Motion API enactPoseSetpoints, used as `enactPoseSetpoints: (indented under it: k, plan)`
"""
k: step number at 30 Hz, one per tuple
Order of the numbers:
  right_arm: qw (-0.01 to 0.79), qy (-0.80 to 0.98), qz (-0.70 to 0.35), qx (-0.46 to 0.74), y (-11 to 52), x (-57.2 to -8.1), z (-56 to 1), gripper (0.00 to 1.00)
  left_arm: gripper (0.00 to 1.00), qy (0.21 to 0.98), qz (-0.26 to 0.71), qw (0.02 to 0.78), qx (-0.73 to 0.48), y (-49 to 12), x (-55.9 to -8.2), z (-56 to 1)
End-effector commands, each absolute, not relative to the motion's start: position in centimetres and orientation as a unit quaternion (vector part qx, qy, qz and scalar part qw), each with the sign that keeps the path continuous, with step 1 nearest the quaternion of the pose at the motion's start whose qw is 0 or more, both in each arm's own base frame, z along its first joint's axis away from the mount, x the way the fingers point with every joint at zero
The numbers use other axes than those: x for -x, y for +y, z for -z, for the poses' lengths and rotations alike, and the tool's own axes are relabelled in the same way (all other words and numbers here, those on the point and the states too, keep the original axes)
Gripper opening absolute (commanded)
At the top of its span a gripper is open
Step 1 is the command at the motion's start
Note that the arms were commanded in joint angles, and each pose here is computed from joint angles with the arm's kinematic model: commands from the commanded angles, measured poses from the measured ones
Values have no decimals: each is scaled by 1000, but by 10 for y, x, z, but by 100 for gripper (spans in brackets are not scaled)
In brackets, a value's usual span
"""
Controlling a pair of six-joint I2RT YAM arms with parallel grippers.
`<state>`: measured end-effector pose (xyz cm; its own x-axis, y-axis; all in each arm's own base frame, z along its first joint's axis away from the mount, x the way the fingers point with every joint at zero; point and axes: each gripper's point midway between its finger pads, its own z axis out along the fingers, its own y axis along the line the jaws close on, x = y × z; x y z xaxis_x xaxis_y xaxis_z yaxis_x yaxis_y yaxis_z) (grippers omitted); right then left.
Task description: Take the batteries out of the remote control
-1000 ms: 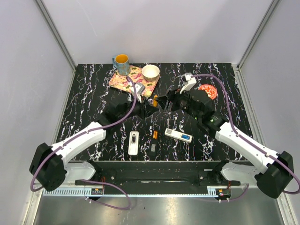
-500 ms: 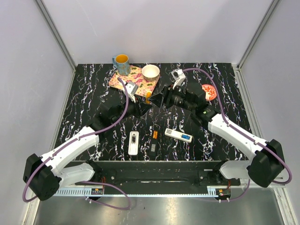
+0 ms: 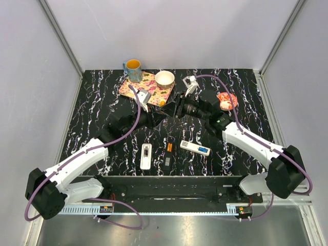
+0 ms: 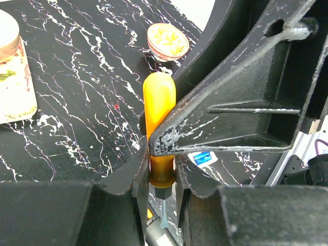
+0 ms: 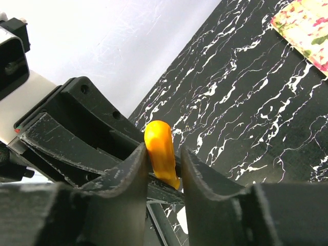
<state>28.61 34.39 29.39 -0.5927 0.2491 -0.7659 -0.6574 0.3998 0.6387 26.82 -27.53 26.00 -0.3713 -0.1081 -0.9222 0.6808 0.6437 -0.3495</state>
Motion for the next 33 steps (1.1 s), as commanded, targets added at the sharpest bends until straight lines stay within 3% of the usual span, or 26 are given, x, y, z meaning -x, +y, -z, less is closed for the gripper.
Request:
enactPoseSetpoints:
  k: [1, 3, 4, 6, 8, 9, 10, 13, 19, 26, 33]
  plan:
    - [452, 689, -548, 141, 344, -287, -318, 35, 0, 716, 389, 544, -201, -276, -264, -279]
    - [455, 686, -549, 141, 343, -286, -318, 31, 0, 716, 392, 542, -201, -277, -263, -277]
    - [458, 685, -549, 140, 343, -287, -320, 18, 0, 716, 392, 542, -200, -277, -263, -277]
    - [462, 684, -548, 135, 341, -288, -320, 3, 5, 716, 396, 540, -198, -277, -262, -275]
    - [466, 686, -544, 129, 339, -290, -319, 0, 30, 718, 396, 539, -192, -276, -262, -273]
    - [468, 688, -540, 128, 339, -291, -316, 0, 50, 722, 392, 538, -188, -273, -262, -271]
    - [471, 689, -536, 125, 336, -291, -316, 0, 80, 727, 387, 538, -183, -271, -263, -268]
    - [485, 705, -505, 112, 327, -298, -305, 0, 96, 753, 356, 531, -156, -256, -264, -250]
    - [532, 726, -423, 102, 296, -309, -288, 0, 99, 836, 265, 475, -66, -212, -260, -192]
    - [552, 741, -369, 101, 276, -316, -281, 0, 99, 930, 138, 340, 7, -168, -228, -104]
    - [542, 750, -365, 102, 278, -318, -271, 0, 96, 957, 96, 275, 9, -166, -201, -65]
